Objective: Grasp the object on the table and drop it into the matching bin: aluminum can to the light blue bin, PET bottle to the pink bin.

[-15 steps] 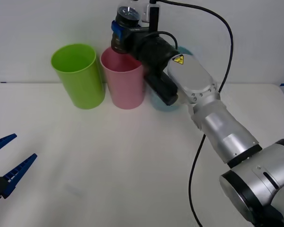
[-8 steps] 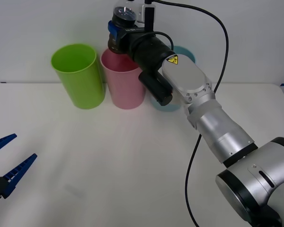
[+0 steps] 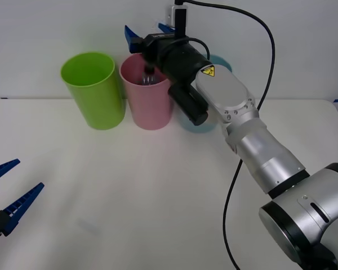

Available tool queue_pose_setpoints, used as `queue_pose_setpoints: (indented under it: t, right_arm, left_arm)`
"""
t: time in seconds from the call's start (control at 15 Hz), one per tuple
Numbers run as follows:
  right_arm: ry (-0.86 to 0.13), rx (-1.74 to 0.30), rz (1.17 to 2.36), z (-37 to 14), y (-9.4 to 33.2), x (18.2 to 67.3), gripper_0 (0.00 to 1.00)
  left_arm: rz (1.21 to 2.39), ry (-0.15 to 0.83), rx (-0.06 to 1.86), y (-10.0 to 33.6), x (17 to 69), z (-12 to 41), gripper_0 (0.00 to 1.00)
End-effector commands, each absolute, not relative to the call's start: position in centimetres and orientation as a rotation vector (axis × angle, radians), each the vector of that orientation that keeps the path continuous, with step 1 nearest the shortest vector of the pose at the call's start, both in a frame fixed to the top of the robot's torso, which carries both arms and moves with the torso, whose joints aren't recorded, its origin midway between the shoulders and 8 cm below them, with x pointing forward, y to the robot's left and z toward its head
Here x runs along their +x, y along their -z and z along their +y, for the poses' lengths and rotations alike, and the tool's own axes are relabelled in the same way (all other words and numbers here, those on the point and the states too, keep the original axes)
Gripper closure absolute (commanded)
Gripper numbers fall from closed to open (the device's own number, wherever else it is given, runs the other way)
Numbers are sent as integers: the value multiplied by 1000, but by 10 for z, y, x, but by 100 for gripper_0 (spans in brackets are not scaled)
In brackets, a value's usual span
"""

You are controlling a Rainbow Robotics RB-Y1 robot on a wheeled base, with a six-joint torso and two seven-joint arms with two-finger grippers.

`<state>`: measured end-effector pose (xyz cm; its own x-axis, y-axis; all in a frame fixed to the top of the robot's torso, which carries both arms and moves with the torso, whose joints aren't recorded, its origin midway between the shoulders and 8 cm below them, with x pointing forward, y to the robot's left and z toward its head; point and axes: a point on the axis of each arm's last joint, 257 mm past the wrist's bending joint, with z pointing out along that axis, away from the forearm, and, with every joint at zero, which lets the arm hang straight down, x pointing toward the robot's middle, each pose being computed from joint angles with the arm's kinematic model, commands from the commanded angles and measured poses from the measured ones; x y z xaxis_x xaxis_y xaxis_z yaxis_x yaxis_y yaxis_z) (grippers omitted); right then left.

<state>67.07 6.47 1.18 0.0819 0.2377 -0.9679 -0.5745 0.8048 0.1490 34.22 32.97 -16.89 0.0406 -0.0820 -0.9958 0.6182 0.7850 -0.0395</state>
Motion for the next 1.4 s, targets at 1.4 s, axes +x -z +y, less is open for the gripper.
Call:
queue_pose_setpoints:
  t: [1.4]
  right_arm:
    - [-575, -563, 1353, -115, 68, 479, 0]
  left_arm:
    - [1441, 567, 465, 169, 342, 330, 0]
